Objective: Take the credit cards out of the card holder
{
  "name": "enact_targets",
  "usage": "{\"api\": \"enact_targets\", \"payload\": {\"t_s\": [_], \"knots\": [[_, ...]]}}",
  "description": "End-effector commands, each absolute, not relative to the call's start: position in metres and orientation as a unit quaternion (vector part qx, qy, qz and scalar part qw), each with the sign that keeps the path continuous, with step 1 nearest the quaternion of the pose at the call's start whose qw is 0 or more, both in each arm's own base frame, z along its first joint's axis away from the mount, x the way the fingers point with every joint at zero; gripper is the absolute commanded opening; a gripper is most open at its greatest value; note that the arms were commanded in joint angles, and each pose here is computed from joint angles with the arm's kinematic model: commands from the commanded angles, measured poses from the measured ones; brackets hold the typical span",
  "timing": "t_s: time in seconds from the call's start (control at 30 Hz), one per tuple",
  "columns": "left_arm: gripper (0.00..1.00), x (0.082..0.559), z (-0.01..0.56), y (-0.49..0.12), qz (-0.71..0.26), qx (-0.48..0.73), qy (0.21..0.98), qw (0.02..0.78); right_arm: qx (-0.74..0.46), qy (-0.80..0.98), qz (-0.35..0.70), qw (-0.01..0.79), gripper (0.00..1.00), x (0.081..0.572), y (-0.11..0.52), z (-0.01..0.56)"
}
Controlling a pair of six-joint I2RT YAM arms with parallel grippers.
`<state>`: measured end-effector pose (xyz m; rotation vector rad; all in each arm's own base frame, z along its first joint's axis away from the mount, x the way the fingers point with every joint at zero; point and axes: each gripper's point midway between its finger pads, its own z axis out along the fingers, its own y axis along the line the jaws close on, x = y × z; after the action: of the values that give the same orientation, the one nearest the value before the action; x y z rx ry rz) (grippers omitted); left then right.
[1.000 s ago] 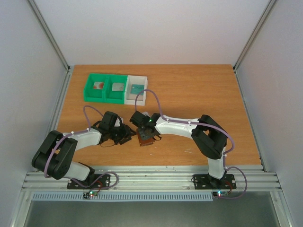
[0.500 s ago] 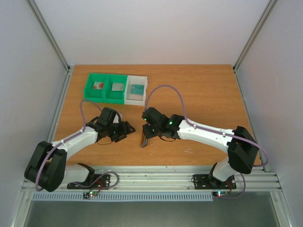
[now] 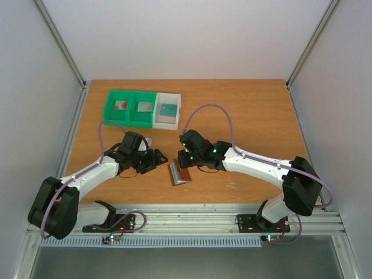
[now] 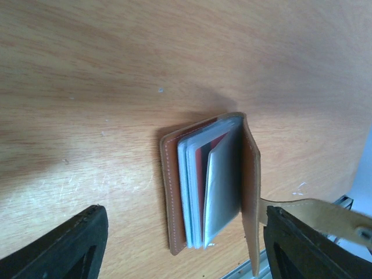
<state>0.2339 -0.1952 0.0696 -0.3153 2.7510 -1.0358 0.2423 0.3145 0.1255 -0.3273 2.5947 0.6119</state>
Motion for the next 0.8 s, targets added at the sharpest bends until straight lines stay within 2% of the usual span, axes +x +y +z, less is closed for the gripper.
{"api": "enact_targets", "payload": {"t_s": [0.0,0.33,0.77], "knots": [[0.70,0.232,0.059,-0.198,-0.339,-0.095,0.932,0.089,-0.060,0.955,0.172,0.235,0.01,0.255,0.266,0.113],[0.58,0.232,0.047,-0.216,-0.337,-0.088,0.935,0.074,-0.008,0.972,0.124,0.201,0.01,0.253,0.213,0.067],[0.54,0.239,0.038,-0.231,-0.339,-0.083,0.935,0.067,0.007,0.977,0.101,0.188,0.01,0.249,0.195,0.044]]}}
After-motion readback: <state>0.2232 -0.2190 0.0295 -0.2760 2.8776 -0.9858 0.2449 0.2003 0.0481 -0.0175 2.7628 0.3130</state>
